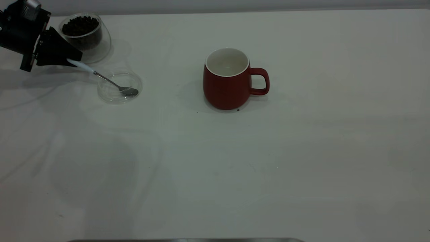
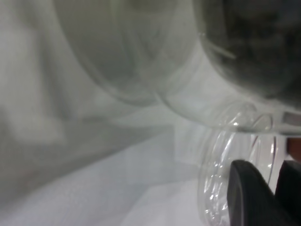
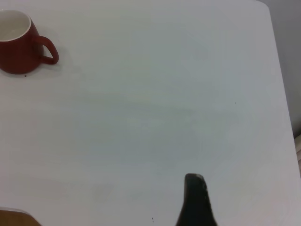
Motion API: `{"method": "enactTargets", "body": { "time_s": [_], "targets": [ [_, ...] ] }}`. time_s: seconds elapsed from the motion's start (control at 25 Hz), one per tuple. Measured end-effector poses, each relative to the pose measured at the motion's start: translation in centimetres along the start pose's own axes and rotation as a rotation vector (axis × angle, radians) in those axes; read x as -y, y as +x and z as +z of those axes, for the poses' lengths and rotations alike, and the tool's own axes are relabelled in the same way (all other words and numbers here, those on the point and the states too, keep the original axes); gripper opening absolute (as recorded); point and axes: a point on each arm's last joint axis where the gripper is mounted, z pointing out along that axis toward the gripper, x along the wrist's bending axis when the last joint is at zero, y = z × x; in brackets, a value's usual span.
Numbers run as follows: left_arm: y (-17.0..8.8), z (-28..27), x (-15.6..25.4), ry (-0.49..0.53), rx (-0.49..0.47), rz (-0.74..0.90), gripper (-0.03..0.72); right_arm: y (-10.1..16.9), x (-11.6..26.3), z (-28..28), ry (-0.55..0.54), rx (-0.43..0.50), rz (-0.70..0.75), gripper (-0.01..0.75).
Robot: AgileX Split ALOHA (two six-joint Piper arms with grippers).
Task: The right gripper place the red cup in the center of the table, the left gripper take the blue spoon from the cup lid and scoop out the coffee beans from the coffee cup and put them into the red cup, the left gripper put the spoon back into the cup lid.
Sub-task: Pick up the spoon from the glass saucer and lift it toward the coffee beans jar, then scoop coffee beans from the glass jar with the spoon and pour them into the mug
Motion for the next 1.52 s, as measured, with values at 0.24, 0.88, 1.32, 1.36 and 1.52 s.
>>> {"method": "enactTargets", "body": {
  "time_s": [0.24,0.88,1.32,1.36,1.52],
  "targets": [
    [-0.4,0.0,-0.3,-0.038,0.048,-0.022,0.134,0.0,0.0,0.0,0.000,0.000,0.000,0.588],
    [-3.0,-2.1,-1.5,-0.087,0.060,-0.091,0.125,0.0,0.0,0.0,0.000,0.000,0.000,0.588],
    [-5.9,-4.7,-2.3,-0.110,0.014,-0.108,0.125,0.0,0.0,0.0,0.000,0.000,0.000,0.588],
    [-6.2,-4.9,-2.3,-0.112,0.013,-0.108,0.125,0.0,0.0,0.0,0.000,0.000,0.000,0.588],
    [-7.5,-5.7,-2.5,-0.124,0.006,-0.088,0.125,0.0,0.0,0.0,0.000,0.000,0.000,0.588]
  ]
}}
